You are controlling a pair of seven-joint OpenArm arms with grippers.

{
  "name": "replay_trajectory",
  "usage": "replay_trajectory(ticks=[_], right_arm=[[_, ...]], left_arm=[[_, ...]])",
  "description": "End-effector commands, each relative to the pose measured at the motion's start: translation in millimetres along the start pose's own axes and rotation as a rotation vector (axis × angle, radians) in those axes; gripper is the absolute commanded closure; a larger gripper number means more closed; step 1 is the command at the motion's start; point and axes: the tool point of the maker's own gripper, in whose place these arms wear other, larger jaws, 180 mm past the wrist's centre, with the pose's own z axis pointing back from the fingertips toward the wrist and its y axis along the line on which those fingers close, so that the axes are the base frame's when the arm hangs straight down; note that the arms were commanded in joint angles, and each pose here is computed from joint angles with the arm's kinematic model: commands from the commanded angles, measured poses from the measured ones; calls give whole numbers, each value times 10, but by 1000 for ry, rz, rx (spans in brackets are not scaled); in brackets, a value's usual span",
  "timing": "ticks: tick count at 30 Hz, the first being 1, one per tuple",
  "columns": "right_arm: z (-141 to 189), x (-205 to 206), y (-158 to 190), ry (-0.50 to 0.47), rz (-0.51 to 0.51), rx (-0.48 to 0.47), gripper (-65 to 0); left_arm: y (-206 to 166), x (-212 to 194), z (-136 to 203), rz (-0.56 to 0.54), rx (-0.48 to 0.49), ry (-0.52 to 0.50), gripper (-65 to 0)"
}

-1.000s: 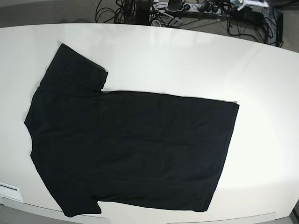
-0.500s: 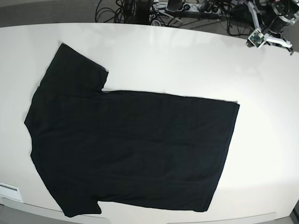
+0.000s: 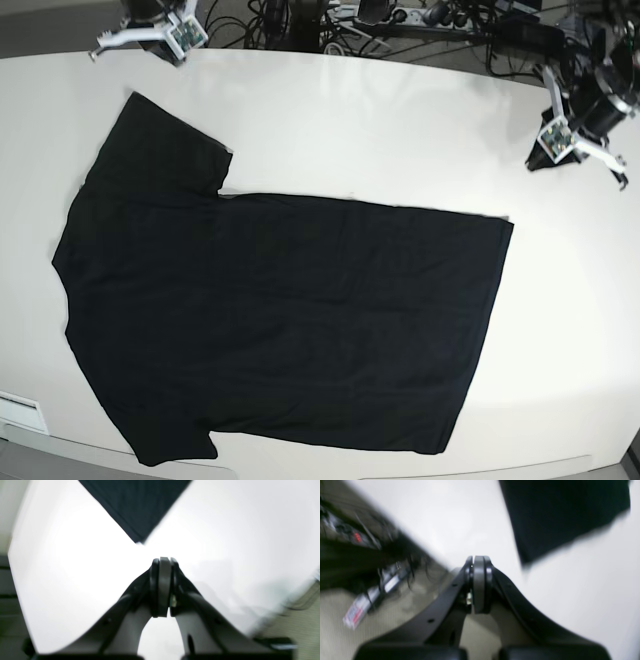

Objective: Fold the T-shirt properly
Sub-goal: 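Move right gripper to the shoulder edge, left gripper to the hem corner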

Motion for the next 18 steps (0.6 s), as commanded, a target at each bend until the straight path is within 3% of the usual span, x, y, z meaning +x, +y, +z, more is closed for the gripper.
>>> replay_trajectory(ticks=[1, 6, 8, 10, 13, 15, 17, 18], right_arm=[[-6, 140, -54, -55, 9, -7, 0], [-152, 459, -297, -155, 40, -68, 0], [-272, 367, -293, -128, 49, -63, 0], [-369, 287, -276, -103, 64, -50, 0], [-445, 190, -256, -74, 65, -40, 0], [-450, 156, -242, -58, 55, -33, -164], [-448, 140, -202, -52, 68, -13, -338], [-448, 131, -182, -47, 75, -2, -390]], left_arm=[[98, 46, -43, -42, 19, -25, 0], [-2, -77, -317, -171, -108, -36, 0], [-94, -129, -402, -180, -174, -38, -16], [-155, -189, -486, -215, -222, -23, -112], [-175, -244, -616, -290, -242, 0, -344], [-198, -261, -686, -329, -257, 8, -403], [-202, -310, -737, -386, -269, 27, -403], [-190, -344, -767, -424, -270, 41, -403]])
